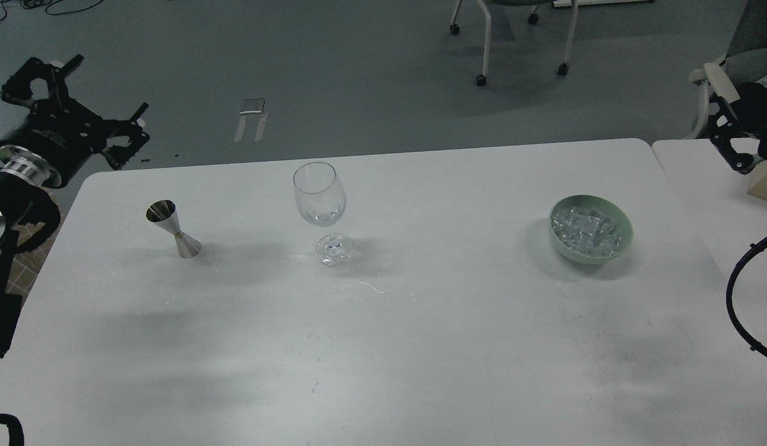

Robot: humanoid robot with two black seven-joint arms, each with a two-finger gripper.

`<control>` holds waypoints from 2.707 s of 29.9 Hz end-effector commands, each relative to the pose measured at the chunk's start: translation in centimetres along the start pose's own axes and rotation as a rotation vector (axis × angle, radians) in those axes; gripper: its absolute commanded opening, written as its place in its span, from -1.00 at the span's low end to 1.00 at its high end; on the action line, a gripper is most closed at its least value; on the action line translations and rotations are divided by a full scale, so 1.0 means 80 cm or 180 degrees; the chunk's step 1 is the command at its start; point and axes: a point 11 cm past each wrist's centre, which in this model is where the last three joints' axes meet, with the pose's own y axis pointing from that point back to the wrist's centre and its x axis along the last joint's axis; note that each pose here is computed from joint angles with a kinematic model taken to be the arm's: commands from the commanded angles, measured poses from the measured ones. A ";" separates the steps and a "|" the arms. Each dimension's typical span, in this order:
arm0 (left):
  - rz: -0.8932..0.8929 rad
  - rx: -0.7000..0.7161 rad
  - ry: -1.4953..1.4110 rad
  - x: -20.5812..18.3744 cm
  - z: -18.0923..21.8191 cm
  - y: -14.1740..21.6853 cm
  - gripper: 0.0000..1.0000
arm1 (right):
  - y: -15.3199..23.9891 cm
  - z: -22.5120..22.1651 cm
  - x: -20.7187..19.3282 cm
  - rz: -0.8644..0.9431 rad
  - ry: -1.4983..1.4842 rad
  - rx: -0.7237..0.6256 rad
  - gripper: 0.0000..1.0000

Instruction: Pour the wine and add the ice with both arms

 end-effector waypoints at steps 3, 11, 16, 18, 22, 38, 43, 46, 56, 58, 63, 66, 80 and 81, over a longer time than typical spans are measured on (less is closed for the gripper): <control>-0.0032 -0.0368 0.0132 -0.027 0.024 -0.024 0.95 | 0.000 -0.006 0.001 -0.0001 0.0034 0.0008 1.00; -0.0077 -0.0790 0.0066 -0.017 0.014 -0.029 0.96 | -0.002 -0.004 0.001 0.0011 0.0058 -0.0031 1.00; -0.0166 -0.0721 0.0027 -0.042 0.007 -0.045 0.96 | -0.018 -0.008 -0.014 -0.0075 0.0159 -0.0027 1.00; -0.0137 -0.0737 0.0027 -0.041 0.009 -0.048 0.96 | -0.020 -0.008 -0.015 -0.0068 0.0155 -0.0027 1.00; -0.0163 -0.0837 -0.0022 -0.038 0.021 -0.052 0.95 | -0.023 -0.001 -0.016 -0.0040 0.0183 -0.0098 1.00; -0.0377 -0.0514 -0.0183 -0.024 -0.014 -0.052 0.96 | -0.070 0.016 -0.063 -0.0375 0.1385 -0.0592 1.00; -0.0446 -0.0217 -0.0677 -0.010 -0.045 -0.053 0.96 | -0.082 0.026 -0.072 -0.0452 0.1891 -0.0805 1.00; -0.0399 -0.0232 -0.0945 0.000 -0.050 -0.053 0.96 | -0.093 0.020 -0.080 -0.0469 0.2275 -0.0844 1.00; -0.0366 -0.0216 -0.1108 -0.003 -0.069 -0.060 0.96 | -0.094 -0.020 -0.076 -0.0594 0.4332 -0.1430 1.00; -0.0412 -0.0219 -0.1114 -0.007 -0.068 -0.060 0.96 | -0.101 -0.034 -0.081 -0.0640 0.4854 -0.1583 1.00; -0.0453 -0.0230 -0.1138 -0.011 -0.064 -0.060 0.96 | -0.114 -0.012 -0.104 -0.1030 0.5320 -0.1874 1.00; -0.0436 -0.0238 -0.1133 -0.011 -0.064 -0.060 0.96 | -0.118 0.019 -0.118 -0.1375 0.5675 -0.2158 0.94; -0.0329 -0.0324 -0.1073 -0.001 -0.070 -0.057 0.97 | -0.070 0.122 -0.094 -0.2085 0.6139 -0.2868 0.81; -0.0324 -0.0325 -0.1073 -0.001 -0.070 -0.057 0.97 | -0.062 0.131 -0.094 -0.2170 0.6134 -0.2909 0.81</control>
